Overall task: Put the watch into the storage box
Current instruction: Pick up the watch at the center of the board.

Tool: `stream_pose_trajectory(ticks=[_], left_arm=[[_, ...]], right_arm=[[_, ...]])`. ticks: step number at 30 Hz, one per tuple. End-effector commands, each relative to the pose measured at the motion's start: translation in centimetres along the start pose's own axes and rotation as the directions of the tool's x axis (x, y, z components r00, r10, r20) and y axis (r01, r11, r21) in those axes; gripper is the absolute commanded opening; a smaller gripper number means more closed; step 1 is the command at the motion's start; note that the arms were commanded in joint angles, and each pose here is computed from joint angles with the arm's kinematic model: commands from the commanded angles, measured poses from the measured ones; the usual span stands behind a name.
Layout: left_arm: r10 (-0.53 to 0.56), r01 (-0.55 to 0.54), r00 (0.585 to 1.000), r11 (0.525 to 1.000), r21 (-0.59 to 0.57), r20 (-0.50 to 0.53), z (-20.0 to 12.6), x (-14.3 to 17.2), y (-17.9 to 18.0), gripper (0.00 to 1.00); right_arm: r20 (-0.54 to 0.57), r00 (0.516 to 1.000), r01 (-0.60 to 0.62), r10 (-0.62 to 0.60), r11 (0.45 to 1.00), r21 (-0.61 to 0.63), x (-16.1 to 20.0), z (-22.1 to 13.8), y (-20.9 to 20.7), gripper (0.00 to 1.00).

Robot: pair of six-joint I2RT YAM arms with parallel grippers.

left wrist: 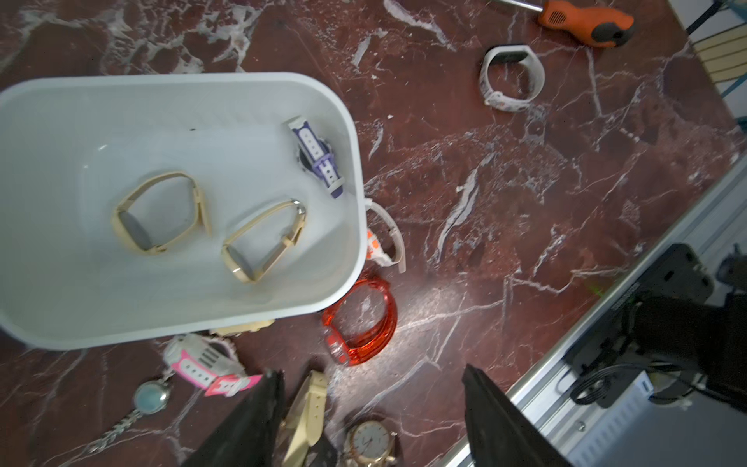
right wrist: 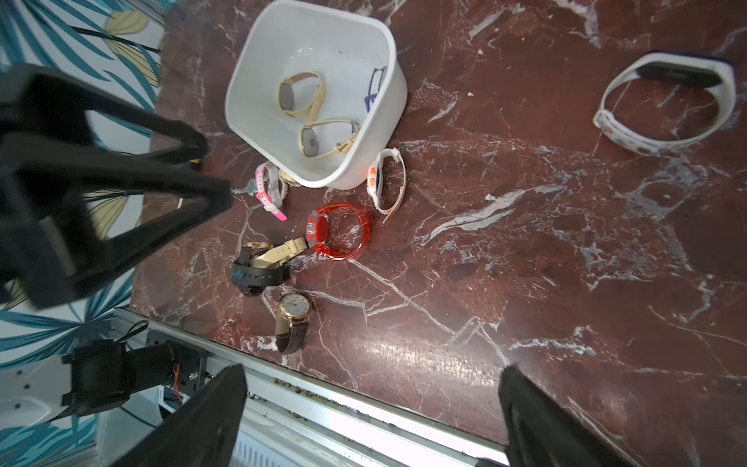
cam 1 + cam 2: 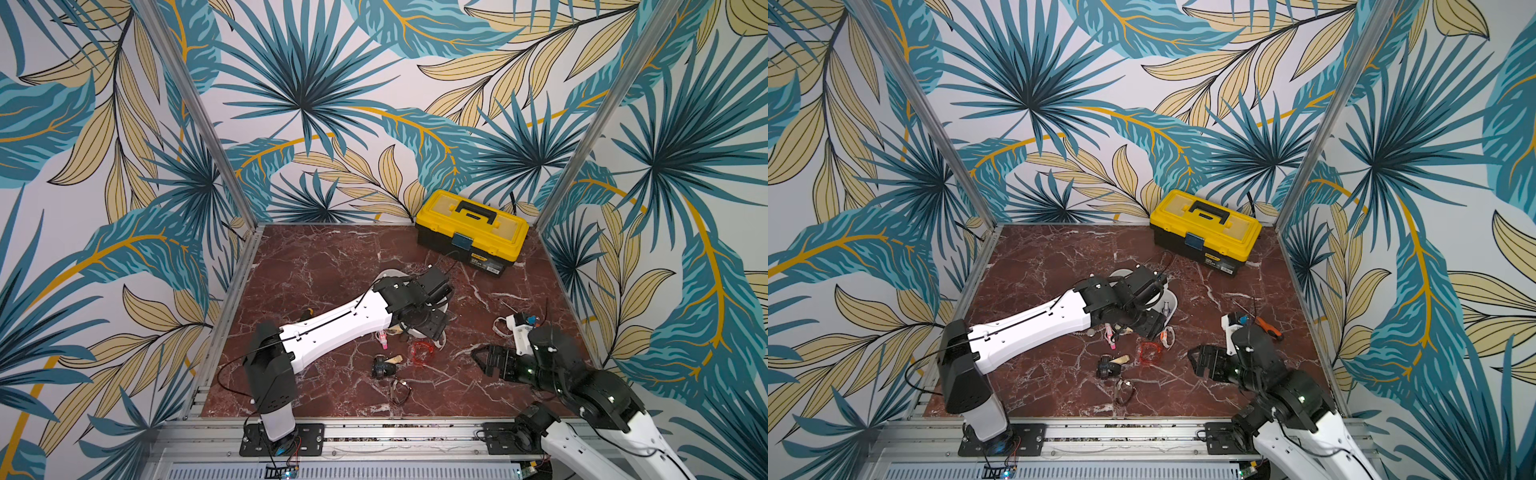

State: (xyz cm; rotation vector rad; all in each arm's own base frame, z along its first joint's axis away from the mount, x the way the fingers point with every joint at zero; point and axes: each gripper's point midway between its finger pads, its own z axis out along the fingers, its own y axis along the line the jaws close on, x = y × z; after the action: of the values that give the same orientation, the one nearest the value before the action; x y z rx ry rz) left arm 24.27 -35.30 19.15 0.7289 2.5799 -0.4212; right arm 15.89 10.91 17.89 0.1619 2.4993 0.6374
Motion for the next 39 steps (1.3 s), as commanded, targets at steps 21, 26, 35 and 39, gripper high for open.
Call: stream_pose_trajectory(ticks=[21, 26, 35, 39], left_arm=[[-0.060, 0.015, 0.909, 0.994, 0.112, 0.413, -12.1, 6.7, 5.1, 1.00], [-0.050, 0.008, 0.909, 0.995, 0.102, 0.414, -12.3, 6.9, 5.3, 1.00], [-0.036, -0.002, 0.908, 0.996, 0.090, 0.418, -12.3, 6.9, 5.4, 1.00], [-0.031, -0.005, 0.906, 0.996, 0.085, 0.422, -12.2, 6.8, 5.4, 1.00]], right_arm=[[-0.271, 0.954, 0.149, -0.130, 0.988, 0.050, -2.9, 16.3, 3.1, 0.59], [-0.293, 0.948, 0.159, -0.125, 0.983, 0.093, -2.8, 17.8, 2.2, 0.52], [-0.328, 0.937, 0.170, -0.117, 0.976, 0.138, -2.0, 18.6, 1.0, 0.46], [-0.277, 0.954, 0.149, -0.116, 0.983, 0.103, -2.6, 17.4, 1.7, 0.46]])
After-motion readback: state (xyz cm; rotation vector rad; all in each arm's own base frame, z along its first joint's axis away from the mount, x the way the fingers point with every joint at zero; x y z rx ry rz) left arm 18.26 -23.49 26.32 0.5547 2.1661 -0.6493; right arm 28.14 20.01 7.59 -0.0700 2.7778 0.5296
